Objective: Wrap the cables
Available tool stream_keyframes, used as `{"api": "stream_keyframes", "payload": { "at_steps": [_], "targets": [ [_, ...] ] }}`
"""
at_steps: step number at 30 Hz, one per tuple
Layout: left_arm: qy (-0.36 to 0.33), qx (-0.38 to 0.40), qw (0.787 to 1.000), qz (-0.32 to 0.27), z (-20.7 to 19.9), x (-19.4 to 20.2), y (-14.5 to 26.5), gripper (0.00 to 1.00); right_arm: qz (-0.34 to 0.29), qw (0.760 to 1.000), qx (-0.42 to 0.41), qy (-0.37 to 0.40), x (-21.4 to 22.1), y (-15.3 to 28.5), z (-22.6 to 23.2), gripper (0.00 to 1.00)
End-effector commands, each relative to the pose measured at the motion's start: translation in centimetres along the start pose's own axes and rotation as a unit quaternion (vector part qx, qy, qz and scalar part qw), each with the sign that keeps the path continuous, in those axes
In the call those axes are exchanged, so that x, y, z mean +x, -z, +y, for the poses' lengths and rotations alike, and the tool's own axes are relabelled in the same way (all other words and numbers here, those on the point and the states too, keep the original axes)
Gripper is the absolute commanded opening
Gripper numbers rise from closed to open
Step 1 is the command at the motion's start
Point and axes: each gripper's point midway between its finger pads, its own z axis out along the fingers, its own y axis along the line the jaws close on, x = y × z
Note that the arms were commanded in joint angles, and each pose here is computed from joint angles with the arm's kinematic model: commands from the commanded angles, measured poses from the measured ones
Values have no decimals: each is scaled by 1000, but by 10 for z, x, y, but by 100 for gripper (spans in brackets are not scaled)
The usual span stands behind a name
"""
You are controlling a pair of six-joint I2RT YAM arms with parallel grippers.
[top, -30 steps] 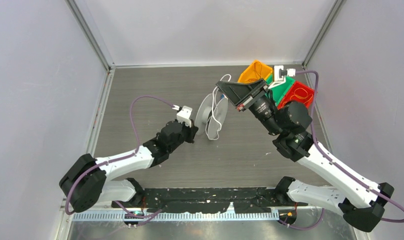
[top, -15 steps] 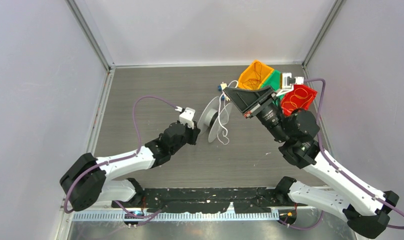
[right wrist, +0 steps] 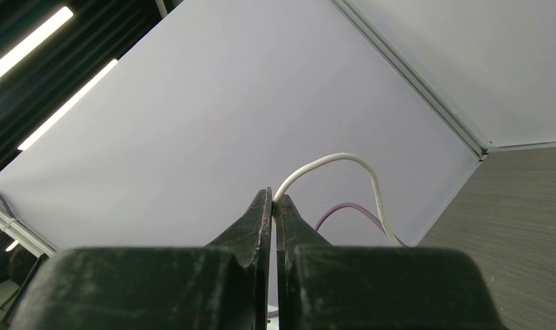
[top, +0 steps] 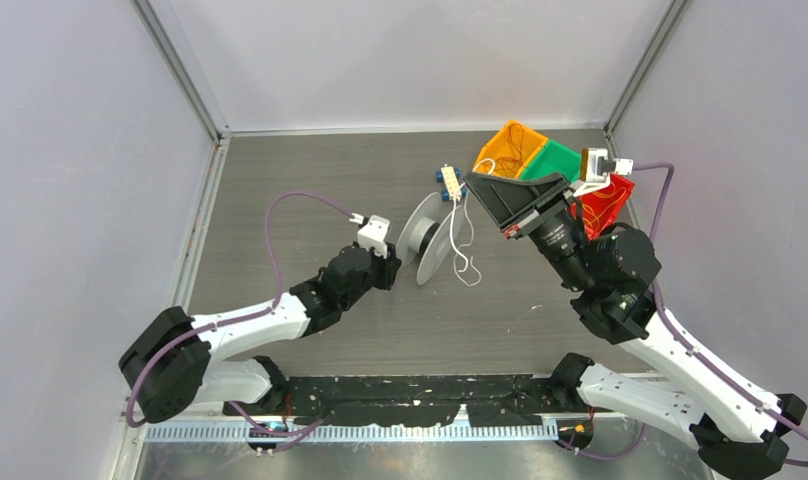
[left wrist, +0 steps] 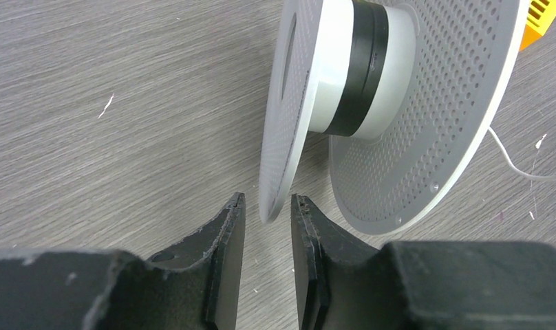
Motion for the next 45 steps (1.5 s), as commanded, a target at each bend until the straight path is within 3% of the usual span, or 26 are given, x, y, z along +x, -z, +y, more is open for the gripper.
{"api": "stream_keyframes", "payload": {
  "at_steps": [1, 9, 14, 20, 29, 37, 45],
  "targets": [
    [16, -12, 999, -48, 0, -32, 6, 32, -26, 999, -20, 17, -23, -1, 24, 5],
    [3, -37, 993, -112, 18, -74, 49, 41, -22, 999, -16, 39, -36, -3, 40, 5],
    [-62, 118, 977, -165, -33, -128, 101, 46, -21, 998, -56, 29, -47, -6, 70, 6],
    [-105, 261, 948, -150, -88, -149, 132, 54, -29, 996, -88, -3, -56, -12, 93, 6],
    [-87, 281, 947, -131, -141, -141, 105, 59, -72, 994, -78, -37, -70, -22, 90, 6],
    [-58, 258, 949, -170, -178, -135, 85, 64, -109, 988, -80, -70, -82, -18, 88, 5],
    [-38, 139, 976, -165, -167, -129, 29, 65, -115, 987, -84, -77, -87, -11, 91, 5]
  ]
}}
